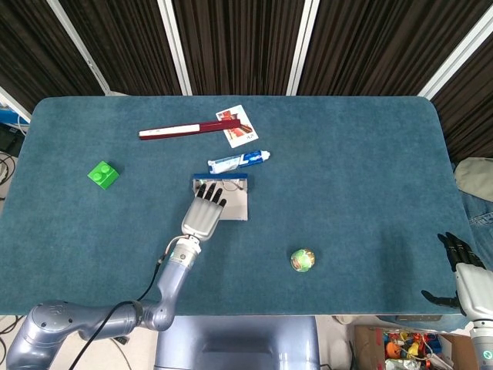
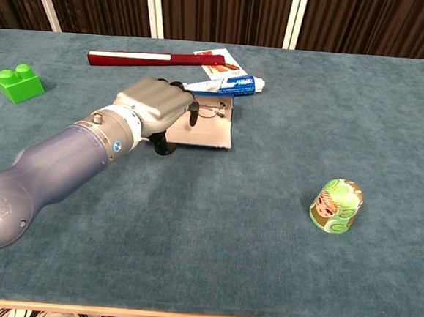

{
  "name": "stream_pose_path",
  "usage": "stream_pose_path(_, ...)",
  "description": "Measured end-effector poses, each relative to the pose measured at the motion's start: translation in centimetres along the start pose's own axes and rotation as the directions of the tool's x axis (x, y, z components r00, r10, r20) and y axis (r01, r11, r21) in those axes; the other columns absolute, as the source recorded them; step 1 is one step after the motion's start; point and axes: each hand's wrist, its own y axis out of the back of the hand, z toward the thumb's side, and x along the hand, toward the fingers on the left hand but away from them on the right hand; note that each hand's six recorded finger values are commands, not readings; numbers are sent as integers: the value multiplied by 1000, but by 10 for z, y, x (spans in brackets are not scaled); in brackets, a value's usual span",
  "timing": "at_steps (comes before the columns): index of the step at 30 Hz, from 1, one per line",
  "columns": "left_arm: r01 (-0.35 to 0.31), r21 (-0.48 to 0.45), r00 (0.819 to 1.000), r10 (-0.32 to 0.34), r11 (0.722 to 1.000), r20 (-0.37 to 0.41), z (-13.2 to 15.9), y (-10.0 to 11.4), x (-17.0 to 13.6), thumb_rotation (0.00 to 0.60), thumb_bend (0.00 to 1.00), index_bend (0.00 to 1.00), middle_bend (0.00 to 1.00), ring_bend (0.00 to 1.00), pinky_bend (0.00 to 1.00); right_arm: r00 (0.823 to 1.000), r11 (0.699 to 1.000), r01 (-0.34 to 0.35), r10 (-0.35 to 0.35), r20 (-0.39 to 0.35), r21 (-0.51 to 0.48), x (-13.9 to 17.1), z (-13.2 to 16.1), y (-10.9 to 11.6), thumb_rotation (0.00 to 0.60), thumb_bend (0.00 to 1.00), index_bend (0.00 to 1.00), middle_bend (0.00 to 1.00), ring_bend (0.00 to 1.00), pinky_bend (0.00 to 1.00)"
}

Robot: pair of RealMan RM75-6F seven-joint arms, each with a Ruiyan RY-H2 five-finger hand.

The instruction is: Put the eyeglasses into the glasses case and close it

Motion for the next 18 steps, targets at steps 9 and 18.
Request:
stream_pose_path(9,-23,-9,999,23,1000,-36,-5,7,9,600,398,394,143,44,117,1000,1000,-3,3,6,-2,0,0,0,600,93,0,0,0,168)
stream_pose_path(18,-42,-16,993,40,999,-107,-22,13,22,600,427,420,144,44,117,1000,1000,-3,3,7,-4,0,0,0,600,92,0,0,0,168)
